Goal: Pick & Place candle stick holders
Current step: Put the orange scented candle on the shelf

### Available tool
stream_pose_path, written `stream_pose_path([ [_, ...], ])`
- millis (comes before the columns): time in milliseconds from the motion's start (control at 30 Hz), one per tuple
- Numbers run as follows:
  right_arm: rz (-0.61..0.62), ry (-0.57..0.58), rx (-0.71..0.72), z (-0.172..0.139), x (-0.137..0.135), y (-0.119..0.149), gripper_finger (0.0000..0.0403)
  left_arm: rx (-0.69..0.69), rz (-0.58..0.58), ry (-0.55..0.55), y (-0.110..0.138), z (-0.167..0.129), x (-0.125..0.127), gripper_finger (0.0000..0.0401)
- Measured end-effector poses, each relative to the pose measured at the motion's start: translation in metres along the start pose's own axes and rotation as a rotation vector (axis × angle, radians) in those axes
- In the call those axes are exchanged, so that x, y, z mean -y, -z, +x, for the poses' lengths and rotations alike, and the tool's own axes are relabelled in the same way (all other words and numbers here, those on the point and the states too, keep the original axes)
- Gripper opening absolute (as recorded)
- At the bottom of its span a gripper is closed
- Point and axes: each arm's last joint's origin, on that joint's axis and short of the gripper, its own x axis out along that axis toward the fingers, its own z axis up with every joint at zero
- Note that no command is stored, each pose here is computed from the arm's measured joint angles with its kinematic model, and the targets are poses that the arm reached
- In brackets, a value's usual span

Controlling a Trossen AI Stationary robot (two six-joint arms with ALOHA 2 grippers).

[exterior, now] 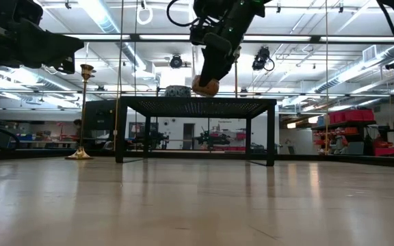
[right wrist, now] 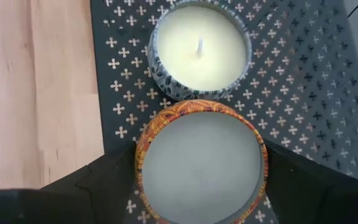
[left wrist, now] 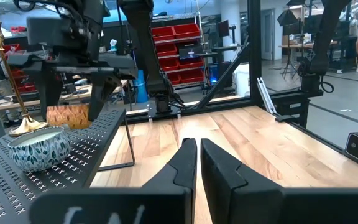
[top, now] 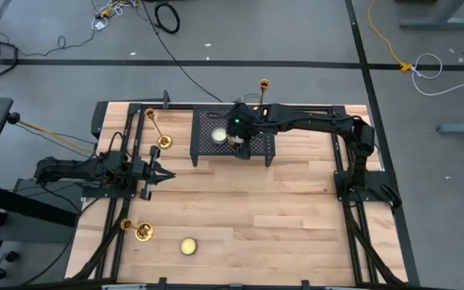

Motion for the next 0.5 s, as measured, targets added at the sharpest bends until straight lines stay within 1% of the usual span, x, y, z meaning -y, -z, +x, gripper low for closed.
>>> stream_pose_path([
  [133, 0.0, 0.012, -0.022, 0.0082, 0.0004, 0.0012, 0.0307, 0.0, 0.0, 0.0, -0.0001, 0.0, 0.0, 0.0025],
  [500, 0.0, 0.017, -0.027, 0.008, 0.0009, 0.0017, 0.0307, 0.0, 0.0, 0.0, -0.0001, 0.0, 0.0, 0.0025],
])
